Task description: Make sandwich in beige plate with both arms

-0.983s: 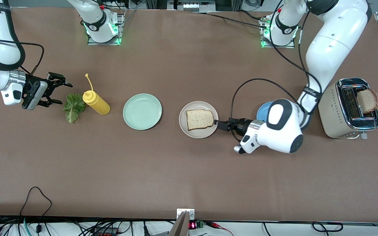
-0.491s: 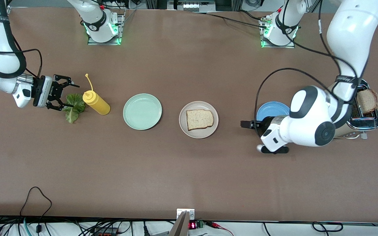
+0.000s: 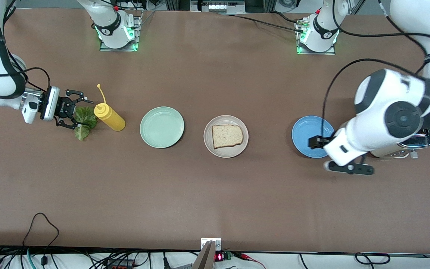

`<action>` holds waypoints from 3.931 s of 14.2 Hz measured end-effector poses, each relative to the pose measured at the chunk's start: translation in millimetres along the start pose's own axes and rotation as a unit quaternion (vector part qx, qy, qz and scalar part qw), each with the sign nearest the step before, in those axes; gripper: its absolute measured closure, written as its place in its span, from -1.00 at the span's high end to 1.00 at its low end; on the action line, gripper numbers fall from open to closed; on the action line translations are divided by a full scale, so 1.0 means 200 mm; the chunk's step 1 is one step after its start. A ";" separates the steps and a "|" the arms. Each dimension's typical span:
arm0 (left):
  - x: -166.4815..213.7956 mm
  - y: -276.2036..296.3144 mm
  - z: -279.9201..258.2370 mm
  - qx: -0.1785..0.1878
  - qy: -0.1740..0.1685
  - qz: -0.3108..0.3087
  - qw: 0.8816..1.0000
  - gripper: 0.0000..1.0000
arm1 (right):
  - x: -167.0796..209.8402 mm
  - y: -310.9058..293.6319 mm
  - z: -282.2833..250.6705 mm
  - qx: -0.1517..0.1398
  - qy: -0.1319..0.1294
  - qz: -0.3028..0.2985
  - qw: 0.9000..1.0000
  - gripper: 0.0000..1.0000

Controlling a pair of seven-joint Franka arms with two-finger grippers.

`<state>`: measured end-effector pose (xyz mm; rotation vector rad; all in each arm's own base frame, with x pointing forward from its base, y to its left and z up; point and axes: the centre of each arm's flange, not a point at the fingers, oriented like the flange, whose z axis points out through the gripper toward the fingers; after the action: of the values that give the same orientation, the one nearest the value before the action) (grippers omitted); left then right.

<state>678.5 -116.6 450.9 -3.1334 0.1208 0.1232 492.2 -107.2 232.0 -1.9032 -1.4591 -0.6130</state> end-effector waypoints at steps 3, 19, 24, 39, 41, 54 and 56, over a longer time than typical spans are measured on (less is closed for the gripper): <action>-0.05 -0.23 -0.23 -0.022 0.026 -0.043 0.998 1.00 | -0.08 0.01 0.09 -0.002 0.029 -0.022 0.999 1.00; -0.56 -0.43 -0.70 0.013 0.032 -0.046 0.998 1.00 | -0.09 0.02 0.35 0.004 0.092 -0.032 0.995 0.89; -0.63 -0.42 -0.73 0.014 0.035 -0.045 0.998 1.00 | -0.08 0.02 0.36 0.004 0.093 -0.033 0.995 0.30; -0.63 -0.56 -0.63 0.007 0.024 -0.054 0.998 1.00 | 0.81 0.04 0.37 -0.051 0.014 0.041 0.998 0.08; -0.64 -0.63 -0.63 0.006 0.025 -0.067 0.997 1.00 | 0.99 -0.01 0.43 -0.058 -0.022 0.053 0.997 0.08; -0.68 -0.70 -0.60 -0.020 -0.003 -0.084 0.996 1.00 | 1.77 -0.55 1.00 -0.148 -0.286 0.074 0.944 0.08; -0.65 -0.64 -0.56 -0.020 -0.006 -0.073 0.997 1.00 | 1.86 -0.61 1.10 -0.156 -0.297 0.060 0.940 0.08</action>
<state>568.9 19.3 573.7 -3.1662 -0.1105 0.1457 469.7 319.8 372.0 -2.5612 -1.6543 -0.2175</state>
